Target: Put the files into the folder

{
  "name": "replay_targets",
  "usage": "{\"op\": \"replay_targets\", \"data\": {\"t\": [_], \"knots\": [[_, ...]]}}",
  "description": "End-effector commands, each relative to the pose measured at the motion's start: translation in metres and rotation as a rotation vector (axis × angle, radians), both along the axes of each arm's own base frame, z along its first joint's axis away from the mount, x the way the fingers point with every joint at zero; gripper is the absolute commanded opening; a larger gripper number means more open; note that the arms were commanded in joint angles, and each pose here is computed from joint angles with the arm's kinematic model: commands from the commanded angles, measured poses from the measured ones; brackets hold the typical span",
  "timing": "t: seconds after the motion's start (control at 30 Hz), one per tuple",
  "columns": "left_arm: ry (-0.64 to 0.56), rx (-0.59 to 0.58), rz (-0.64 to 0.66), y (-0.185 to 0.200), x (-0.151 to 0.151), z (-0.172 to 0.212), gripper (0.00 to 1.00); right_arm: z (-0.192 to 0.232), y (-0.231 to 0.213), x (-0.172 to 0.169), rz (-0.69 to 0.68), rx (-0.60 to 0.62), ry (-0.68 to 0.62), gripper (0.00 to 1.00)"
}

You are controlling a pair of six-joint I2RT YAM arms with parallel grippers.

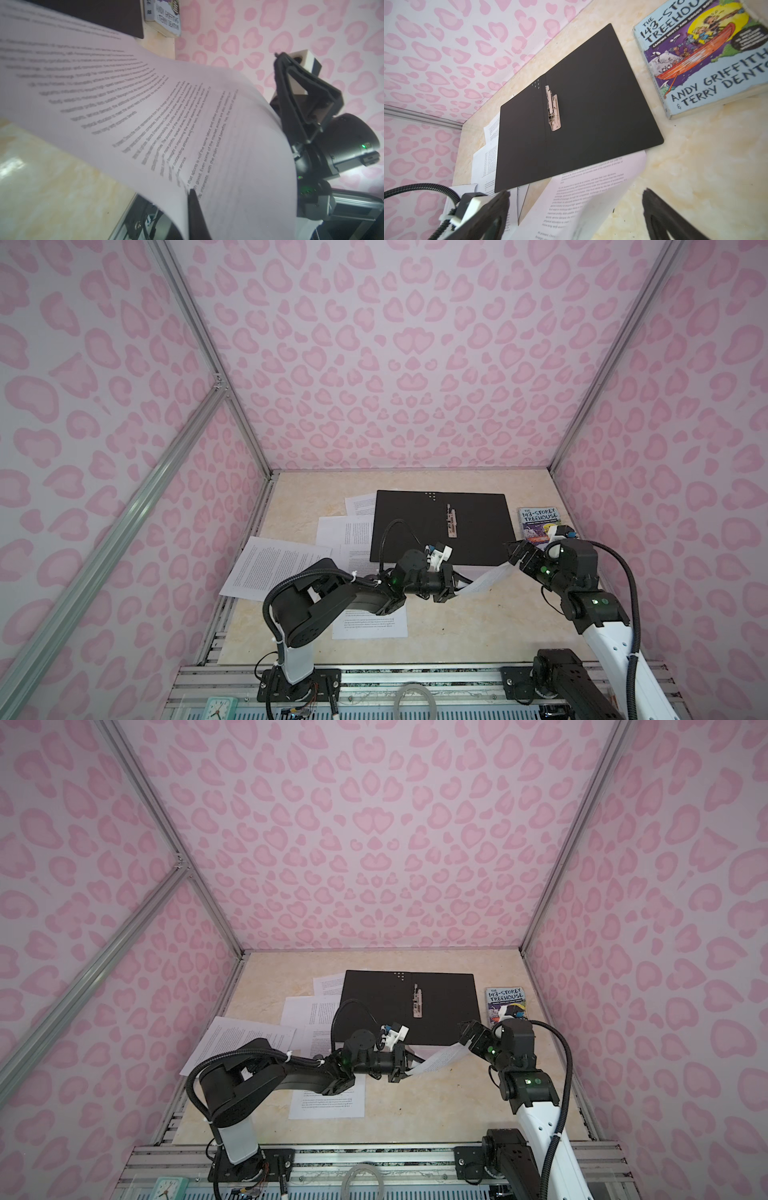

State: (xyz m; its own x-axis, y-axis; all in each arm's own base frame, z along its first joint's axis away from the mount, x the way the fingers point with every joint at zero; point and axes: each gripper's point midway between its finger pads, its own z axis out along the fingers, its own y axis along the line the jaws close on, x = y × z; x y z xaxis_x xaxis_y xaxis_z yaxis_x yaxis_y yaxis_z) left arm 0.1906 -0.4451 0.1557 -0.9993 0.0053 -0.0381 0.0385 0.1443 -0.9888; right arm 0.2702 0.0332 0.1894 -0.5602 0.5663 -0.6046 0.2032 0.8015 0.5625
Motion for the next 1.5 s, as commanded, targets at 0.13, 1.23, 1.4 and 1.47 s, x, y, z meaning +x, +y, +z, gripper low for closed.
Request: {"op": "replay_targets", "data": {"t": [0.13, 1.23, 1.4, 1.47], "knots": [[-0.104, -0.062, -0.025, 0.008, -0.011, 0.059, 0.03, 0.026, -0.012, 0.0, -0.013, -0.03, -0.024, 0.99], [-0.175, 0.316, 0.201, 0.103, 0.157, -0.071, 0.03, -0.032, 0.035, 0.027, 0.127, 0.102, -0.063, 0.99], [-0.109, 0.319, 0.221, 0.114, 0.17, -0.1, 0.03, -0.051, 0.067, 0.054, 0.254, 0.136, -0.034, 0.99], [-0.078, 0.347, 0.224, 0.116, 0.171, -0.113, 0.03, -0.059, 0.071, 0.062, 0.25, 0.105, -0.013, 0.99]]}}
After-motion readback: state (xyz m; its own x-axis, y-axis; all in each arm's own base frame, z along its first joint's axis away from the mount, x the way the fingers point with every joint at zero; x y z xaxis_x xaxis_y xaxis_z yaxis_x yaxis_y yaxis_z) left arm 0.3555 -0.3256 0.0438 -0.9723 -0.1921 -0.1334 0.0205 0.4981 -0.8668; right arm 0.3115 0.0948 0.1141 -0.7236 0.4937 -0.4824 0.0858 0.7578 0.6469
